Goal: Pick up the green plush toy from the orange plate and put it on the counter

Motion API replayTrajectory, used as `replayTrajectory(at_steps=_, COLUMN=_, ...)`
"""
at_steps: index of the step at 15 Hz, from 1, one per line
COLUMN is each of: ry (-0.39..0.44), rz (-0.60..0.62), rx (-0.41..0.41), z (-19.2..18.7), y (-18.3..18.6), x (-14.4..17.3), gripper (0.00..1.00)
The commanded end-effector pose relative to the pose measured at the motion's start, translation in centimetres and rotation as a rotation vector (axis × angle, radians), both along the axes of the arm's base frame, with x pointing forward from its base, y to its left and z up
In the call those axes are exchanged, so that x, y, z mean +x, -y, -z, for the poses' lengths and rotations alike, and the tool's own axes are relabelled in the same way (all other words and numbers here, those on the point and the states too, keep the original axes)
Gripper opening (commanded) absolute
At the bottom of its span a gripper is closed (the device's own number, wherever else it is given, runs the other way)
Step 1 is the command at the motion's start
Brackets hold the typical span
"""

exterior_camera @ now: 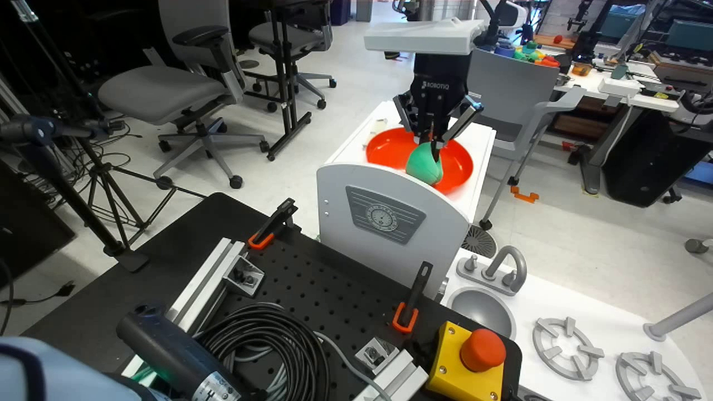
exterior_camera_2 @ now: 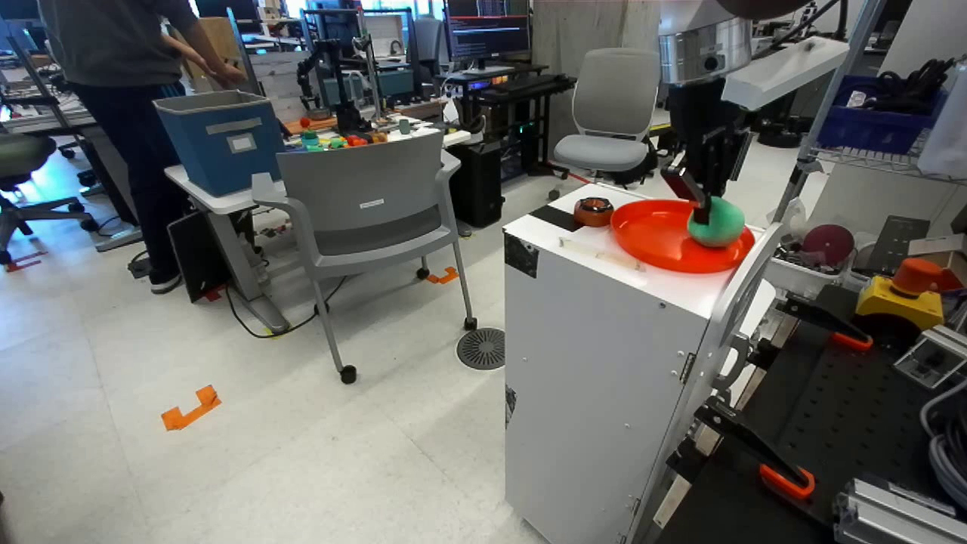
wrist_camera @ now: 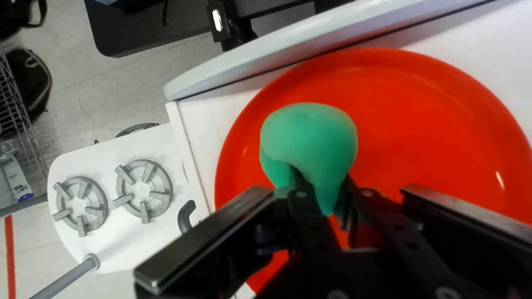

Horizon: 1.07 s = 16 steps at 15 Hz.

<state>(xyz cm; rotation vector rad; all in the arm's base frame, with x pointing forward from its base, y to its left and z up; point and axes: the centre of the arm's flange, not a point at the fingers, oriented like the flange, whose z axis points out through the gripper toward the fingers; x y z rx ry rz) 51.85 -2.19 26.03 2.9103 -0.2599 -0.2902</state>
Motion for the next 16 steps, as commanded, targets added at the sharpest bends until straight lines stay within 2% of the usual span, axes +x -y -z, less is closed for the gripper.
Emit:
replayTrajectory(at_steps=1, ry=0.009, rz=-0.005, rx=-0.009, z=-0.8, y=-0.4, x=-0.4, gripper=0.04)
replayTrajectory(at_steps=10, ry=0.042, rz=-0.002, rx=0.013, z=-2.4, y=-0.5, x=-0.6, gripper=0.04)
replayTrajectory(at_steps=16, ry=0.126, rz=0.004, rx=0.062, z=-5.8, y=-0.6, x=-1.4, gripper=0.04)
